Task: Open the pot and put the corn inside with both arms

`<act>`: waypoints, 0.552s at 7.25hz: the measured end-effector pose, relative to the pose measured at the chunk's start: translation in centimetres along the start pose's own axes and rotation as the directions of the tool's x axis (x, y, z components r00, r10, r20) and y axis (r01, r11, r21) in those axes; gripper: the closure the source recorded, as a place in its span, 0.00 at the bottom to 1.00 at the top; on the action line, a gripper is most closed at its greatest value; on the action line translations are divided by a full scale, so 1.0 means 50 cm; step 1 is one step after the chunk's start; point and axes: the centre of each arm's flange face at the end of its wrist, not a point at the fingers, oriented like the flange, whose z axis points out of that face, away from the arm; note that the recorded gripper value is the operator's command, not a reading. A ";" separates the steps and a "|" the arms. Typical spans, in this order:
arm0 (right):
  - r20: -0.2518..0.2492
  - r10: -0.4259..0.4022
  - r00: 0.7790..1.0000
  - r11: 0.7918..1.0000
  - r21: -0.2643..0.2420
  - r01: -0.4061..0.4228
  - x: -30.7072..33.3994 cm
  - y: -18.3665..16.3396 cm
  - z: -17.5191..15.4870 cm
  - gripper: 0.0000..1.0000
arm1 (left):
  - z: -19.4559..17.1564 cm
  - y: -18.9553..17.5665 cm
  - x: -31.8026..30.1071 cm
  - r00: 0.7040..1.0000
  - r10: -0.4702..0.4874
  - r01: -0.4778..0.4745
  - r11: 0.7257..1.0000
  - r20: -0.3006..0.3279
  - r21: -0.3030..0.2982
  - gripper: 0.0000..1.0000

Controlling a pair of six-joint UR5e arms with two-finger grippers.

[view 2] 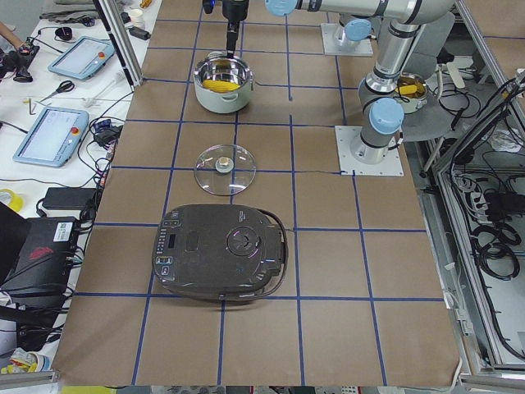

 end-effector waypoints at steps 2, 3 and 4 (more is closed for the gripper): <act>0.001 -0.024 1.000 0.999 -0.049 0.024 -0.022 0.016 -0.024 0.00 | -0.003 -0.002 0.009 0.999 -0.001 0.001 1.000 -0.042 0.004 0.00; -0.002 -0.030 1.000 0.997 -0.066 0.030 -0.022 0.016 -0.040 0.00 | -0.003 -0.001 0.011 0.999 -0.001 0.001 1.000 -0.050 0.005 0.00; -0.002 -0.037 0.999 0.997 -0.070 0.037 -0.021 0.015 -0.051 0.00 | -0.004 -0.001 0.011 0.999 0.000 0.001 1.000 -0.051 0.006 0.00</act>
